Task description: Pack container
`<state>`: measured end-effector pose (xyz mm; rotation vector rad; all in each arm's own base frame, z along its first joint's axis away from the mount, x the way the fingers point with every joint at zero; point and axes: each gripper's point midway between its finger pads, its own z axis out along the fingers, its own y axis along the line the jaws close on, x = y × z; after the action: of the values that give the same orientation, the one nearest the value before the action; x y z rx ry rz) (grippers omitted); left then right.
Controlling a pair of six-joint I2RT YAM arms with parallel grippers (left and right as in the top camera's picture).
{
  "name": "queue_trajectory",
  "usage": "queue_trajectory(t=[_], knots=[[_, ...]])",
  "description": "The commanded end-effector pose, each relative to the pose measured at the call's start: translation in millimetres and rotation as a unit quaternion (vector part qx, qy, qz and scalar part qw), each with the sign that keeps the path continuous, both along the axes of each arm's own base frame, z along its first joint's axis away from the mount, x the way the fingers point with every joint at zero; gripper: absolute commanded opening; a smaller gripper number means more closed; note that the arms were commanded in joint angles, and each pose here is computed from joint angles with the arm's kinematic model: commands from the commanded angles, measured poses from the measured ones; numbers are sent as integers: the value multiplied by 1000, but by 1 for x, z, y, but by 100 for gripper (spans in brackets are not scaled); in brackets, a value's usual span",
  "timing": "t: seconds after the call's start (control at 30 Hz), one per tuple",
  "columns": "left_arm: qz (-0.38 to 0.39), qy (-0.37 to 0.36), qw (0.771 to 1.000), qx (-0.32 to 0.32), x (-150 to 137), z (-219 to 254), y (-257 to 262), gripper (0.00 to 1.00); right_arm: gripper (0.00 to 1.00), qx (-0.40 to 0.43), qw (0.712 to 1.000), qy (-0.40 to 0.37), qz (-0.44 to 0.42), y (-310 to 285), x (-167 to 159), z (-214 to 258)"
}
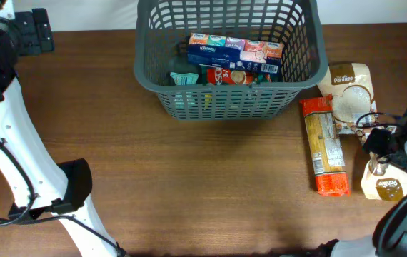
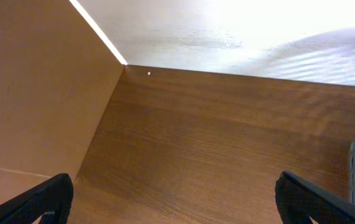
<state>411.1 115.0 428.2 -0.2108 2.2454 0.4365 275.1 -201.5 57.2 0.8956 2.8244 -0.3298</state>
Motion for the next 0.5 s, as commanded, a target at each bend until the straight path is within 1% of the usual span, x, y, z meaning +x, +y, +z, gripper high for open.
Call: queue_trajectory(t=[0.0,0.13,0.23,0.33,0.37,0.4,0.43,0.47], knots=[[10,-4,1000,-2,-4,2,2,99,88,30,999,16,4,8,3,-26],[10,-4,1000,-2,-4,2,2,99,87,42,999,31,3,8,4,-46],[10,-4,1000,-2,-4,2,2,99,80,45,998,38,2,8,4,-54],[10,-4,1000,-2,-4,2,2,99,62,46,998,38,1,8,5,-58],[10,-4,1000,-2,-4,2,2,99,51,46,998,38,-1,8,5,-58],[10,-4,1000,-2,-4,2,2,99,37,46,998,37,-3,8,5,-58],[10,-4,1000,-2,-4,2,2,99,29,46,998,37,-3,7,5,-58],[10,-4,1000,-2,-4,2,2,99,23,46,998,36,-3,7,6,-57]])
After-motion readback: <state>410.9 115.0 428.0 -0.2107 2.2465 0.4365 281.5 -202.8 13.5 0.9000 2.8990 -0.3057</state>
